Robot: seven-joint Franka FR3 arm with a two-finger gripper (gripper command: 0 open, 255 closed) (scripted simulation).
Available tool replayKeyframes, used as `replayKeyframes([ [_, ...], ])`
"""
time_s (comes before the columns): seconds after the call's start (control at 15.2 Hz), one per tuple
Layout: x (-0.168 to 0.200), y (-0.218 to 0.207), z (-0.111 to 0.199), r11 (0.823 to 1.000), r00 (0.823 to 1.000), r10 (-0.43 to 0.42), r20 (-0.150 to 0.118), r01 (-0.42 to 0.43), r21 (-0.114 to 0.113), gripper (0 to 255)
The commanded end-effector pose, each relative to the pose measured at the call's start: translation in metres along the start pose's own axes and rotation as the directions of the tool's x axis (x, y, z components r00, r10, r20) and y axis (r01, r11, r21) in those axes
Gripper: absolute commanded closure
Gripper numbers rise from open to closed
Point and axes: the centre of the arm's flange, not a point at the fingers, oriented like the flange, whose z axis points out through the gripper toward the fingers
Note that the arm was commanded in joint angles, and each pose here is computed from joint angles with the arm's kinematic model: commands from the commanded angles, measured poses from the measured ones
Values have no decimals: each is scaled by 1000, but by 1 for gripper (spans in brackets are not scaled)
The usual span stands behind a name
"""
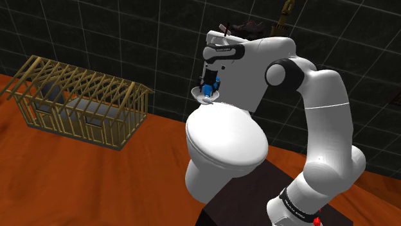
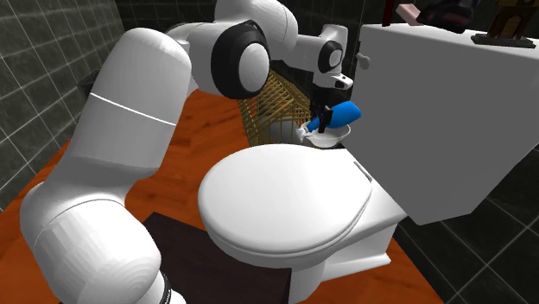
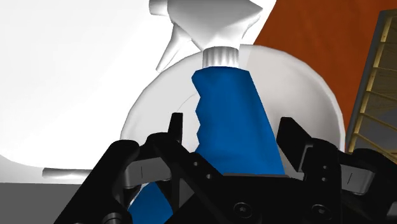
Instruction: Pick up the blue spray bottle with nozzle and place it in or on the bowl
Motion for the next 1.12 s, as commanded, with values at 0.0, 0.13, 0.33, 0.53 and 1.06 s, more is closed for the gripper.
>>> replayKeyframes([
  [0.0,14,-1,1,999,997,7,-74,-3,53,0],
  [0.13,8,6,3,999,997,7,-74,-3,53,0],
  [0.33,5,-5,-23,999,997,7,-73,-3,53,0],
  [0.53,2,-3,-60,999,997,7,-73,-3,53,0],
  [1.06,2,-3,-60,999,997,7,-73,-3,53,0],
])
